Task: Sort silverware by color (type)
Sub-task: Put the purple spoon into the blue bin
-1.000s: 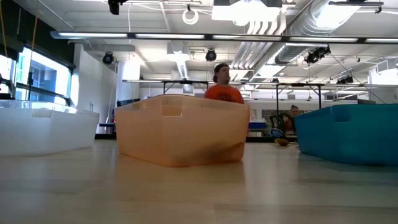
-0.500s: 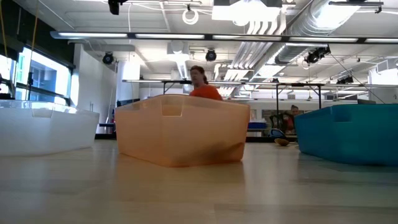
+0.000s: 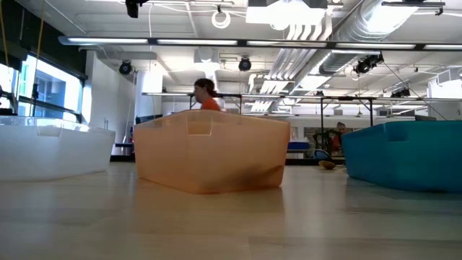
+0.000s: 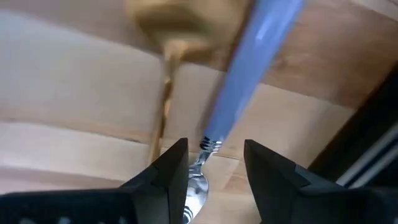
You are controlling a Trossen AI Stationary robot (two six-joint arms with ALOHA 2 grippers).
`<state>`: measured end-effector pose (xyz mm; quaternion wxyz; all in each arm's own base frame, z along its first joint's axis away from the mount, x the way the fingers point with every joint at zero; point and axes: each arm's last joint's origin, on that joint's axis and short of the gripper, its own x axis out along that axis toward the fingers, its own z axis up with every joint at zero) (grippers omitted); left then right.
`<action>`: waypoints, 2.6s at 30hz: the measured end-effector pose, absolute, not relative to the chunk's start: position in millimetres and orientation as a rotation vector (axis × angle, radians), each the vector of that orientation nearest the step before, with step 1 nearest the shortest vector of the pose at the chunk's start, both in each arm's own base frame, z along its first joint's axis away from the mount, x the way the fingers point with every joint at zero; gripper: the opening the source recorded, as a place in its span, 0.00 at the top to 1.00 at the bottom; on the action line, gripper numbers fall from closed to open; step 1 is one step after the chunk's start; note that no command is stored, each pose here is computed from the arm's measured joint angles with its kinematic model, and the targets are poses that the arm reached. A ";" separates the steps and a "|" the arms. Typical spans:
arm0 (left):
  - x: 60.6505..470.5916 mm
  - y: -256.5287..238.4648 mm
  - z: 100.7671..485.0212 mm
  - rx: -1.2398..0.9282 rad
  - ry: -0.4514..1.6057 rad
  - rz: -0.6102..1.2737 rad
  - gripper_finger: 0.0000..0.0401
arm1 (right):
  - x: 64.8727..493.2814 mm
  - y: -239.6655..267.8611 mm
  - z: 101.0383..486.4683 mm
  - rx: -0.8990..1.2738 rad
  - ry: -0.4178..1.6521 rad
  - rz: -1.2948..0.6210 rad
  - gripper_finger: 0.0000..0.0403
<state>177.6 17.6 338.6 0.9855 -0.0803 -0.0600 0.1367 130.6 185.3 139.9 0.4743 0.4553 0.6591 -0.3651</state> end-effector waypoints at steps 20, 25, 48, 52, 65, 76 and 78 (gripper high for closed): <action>177.6 17.6 338.6 -0.162 -0.121 0.275 0.59 | 130.3 185.5 139.2 0.869 1.660 -0.595 0.66; 177.6 17.6 338.6 -0.162 -0.120 0.275 0.59 | 130.1 193.4 131.3 0.871 1.664 -0.602 0.66; 177.6 17.7 338.6 -0.162 -0.121 0.278 0.59 | 130.1 194.7 125.8 0.998 1.624 -0.810 0.95; 177.6 17.7 338.6 -0.161 -0.121 0.278 0.59 | 130.0 194.6 125.6 1.003 1.621 -0.819 0.98; 177.6 17.7 338.6 -0.161 -0.121 0.278 0.59 | 132.8 198.9 132.7 1.001 1.606 -0.835 1.00; 177.6 17.7 338.6 -0.161 -0.121 0.278 0.59 | 137.9 204.8 148.1 0.978 1.572 -0.859 1.00; 177.7 17.7 338.5 -0.161 -0.121 0.278 0.59 | 138.9 205.5 150.3 0.977 1.559 -0.858 1.00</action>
